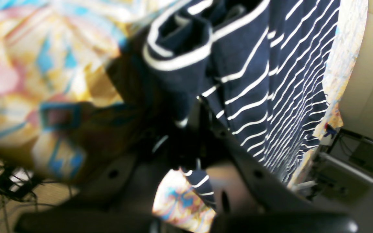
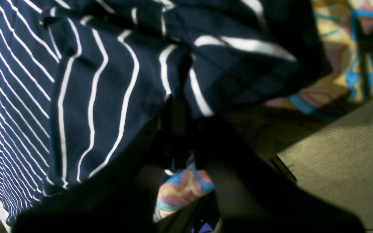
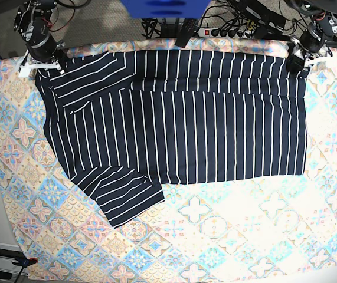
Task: Fold the T-shirt properly
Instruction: 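Drag the folded shirt toward the arms with both grippers, then release and reach both grippers down to the shirt's side edges, then grasp the shirt side edges with both grippers and fold them inward, then pull the folded shirt toward the arms with both grippers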
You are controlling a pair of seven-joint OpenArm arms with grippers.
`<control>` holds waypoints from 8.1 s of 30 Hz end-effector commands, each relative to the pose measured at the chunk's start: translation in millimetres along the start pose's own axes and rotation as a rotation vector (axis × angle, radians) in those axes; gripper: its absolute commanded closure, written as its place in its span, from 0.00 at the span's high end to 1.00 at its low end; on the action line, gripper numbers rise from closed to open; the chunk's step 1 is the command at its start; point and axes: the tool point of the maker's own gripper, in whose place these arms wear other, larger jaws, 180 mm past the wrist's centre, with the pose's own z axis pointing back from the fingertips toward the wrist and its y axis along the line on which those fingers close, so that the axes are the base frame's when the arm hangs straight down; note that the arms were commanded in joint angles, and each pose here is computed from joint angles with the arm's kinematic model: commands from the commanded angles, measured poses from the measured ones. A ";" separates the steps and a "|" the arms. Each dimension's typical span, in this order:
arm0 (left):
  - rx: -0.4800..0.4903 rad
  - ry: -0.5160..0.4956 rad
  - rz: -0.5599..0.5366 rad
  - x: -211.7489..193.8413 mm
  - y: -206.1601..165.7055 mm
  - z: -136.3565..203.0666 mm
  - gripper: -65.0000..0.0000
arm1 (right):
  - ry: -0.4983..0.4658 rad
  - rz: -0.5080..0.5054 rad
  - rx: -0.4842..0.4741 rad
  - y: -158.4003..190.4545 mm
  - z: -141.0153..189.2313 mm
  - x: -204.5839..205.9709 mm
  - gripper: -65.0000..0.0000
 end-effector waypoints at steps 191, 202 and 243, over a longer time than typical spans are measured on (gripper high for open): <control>0.018 -0.264 -0.630 98.9 -137.8 -46.4 0.00 | -0.175 0.907 -0.006 189.5 -73.5 193.2 0.50; 0.013 -0.243 -0.596 90.4 -124.1 -42.0 0.00 | -0.066 1.078 -0.043 160.6 -117.8 164.0 0.54; 0.017 -0.242 -0.597 89.7 -122.1 -40.7 0.00 | -0.040 1.051 0.164 191.1 -132.3 139.5 0.05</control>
